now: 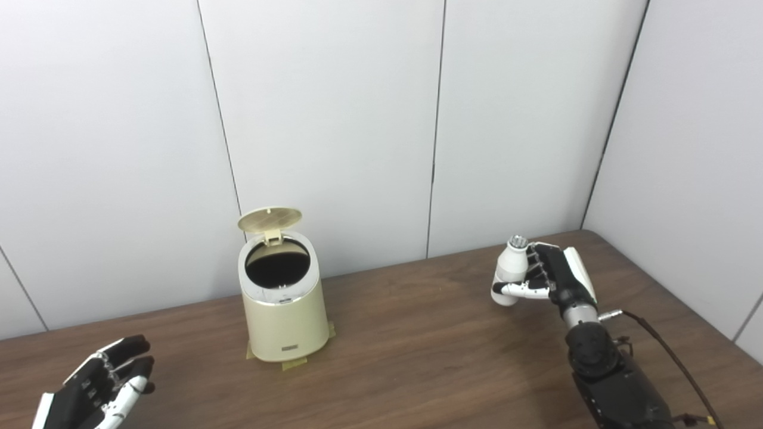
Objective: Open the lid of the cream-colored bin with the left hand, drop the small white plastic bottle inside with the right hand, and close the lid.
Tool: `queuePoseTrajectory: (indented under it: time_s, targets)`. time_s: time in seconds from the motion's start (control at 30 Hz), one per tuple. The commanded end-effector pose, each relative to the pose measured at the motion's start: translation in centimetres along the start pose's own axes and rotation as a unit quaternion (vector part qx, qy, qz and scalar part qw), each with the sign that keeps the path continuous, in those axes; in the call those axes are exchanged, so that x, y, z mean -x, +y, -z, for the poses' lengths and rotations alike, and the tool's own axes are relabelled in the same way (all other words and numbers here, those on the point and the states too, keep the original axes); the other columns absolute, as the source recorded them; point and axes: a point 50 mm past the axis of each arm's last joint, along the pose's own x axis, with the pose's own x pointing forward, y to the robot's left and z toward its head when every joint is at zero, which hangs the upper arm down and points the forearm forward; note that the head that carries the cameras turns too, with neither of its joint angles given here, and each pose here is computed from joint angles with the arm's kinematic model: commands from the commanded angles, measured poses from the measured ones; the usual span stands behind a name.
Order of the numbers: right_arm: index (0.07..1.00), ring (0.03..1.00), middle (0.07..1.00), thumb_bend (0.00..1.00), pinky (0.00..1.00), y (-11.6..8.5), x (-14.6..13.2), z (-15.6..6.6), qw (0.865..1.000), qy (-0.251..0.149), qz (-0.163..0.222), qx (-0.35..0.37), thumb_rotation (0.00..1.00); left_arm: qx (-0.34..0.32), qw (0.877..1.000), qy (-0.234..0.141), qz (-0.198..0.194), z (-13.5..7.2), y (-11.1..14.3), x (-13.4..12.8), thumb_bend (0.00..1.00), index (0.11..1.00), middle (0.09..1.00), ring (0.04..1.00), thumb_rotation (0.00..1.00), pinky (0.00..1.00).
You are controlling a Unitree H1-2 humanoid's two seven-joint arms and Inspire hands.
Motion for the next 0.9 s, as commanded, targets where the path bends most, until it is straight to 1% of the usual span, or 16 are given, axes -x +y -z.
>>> queuePoseTrajectory:
  time_s: [0.0,0.07,0.13,0.17,0.2,0.23,0.3,0.37,0.47,0.53,0.67,0.8,0.87]
  targets:
    - [0.540,0.381,0.488,0.51,0.35,-1.2,-1.1,-4.4,0.997,-0.075,0.029,-0.014,0.00,-0.006,0.999,-0.042,0.008,-1.7,0.1,-1.1,0.47,0.740,0.756,0.728,0.21,0.56]
    - [0.539,0.386,0.495,0.51,0.36,-0.8,-0.7,-6.7,0.995,-0.099,0.022,-0.020,0.00,-0.001,0.999,-0.042,0.010,-1.6,0.1,-1.1,0.46,0.738,0.761,0.729,0.18,0.56]
    - [0.541,0.389,0.490,0.51,0.36,-0.5,-0.3,-9.4,0.992,-0.125,0.009,-0.025,0.00,0.001,0.999,-0.044,0.011,-1.4,0.0,-1.2,0.45,0.739,0.759,0.727,0.15,0.56]
    - [0.538,0.391,0.489,0.51,0.36,-0.4,-0.2,-10.2,0.991,-0.131,0.005,-0.027,0.00,0.001,0.999,-0.044,0.011,-1.3,-0.1,-1.2,0.45,0.741,0.759,0.726,0.15,0.56]
    - [0.536,0.392,0.488,0.51,0.36,-0.1,-0.1,-11.8,0.988,-0.149,-0.003,-0.027,0.00,-0.002,0.999,-0.046,0.012,-1.2,-0.1,-1.2,0.44,0.742,0.759,0.725,0.15,0.55]
    - [0.522,0.392,0.494,0.51,0.35,0.2,-0.1,-13.6,0.986,-0.165,-0.012,-0.026,0.00,-0.006,0.999,-0.048,0.013,-1.0,-0.2,-1.2,0.44,0.746,0.758,0.725,0.15,0.55]
    - [0.516,0.393,0.499,0.52,0.34,0.5,0.0,-15.8,0.983,-0.182,-0.025,-0.022,0.00,-0.010,0.999,-0.049,0.015,-0.8,-0.3,-1.2,0.44,0.748,0.758,0.729,0.16,0.57]
    - [0.519,0.391,0.496,0.51,0.34,0.8,0.0,-18.1,0.978,-0.203,-0.049,-0.014,0.00,-0.012,0.999,-0.047,0.017,-0.6,-0.6,-1.2,0.45,0.752,0.762,0.733,0.16,0.58]
    - [0.536,0.392,0.489,0.51,0.35,1.4,-0.1,-21.3,0.970,-0.232,-0.077,0.006,0.00,-0.024,0.999,-0.041,0.017,-0.2,-0.9,-1.1,0.48,0.750,0.761,0.725,0.20,0.58]
    - [0.536,0.392,0.486,0.51,0.34,1.7,-0.5,-22.6,0.966,-0.243,-0.092,0.017,0.00,-0.027,0.999,-0.036,0.017,0.0,-1.3,-1.1,0.50,0.747,0.760,0.719,0.23,0.57]
    - [0.541,0.377,0.494,0.51,0.30,2.5,-1.3,-24.2,0.956,-0.266,-0.119,0.027,0.00,-0.034,0.999,-0.036,0.022,0.3,-1.9,-1.0,0.53,0.740,0.755,0.704,0.23,0.55]
    - [0.533,0.385,0.500,0.51,0.31,3.3,-1.7,-25.5,0.951,-0.274,-0.138,0.029,0.00,-0.036,0.999,-0.029,0.017,0.7,-2.7,-0.9,0.56,0.733,0.758,0.716,0.24,0.57]
    - [0.533,0.388,0.499,0.51,0.32,3.8,-1.6,-26.1,0.951,-0.271,-0.144,0.029,0.00,-0.036,0.999,-0.027,0.016,0.9,-3.1,-0.9,0.59,0.729,0.754,0.714,0.26,0.58]
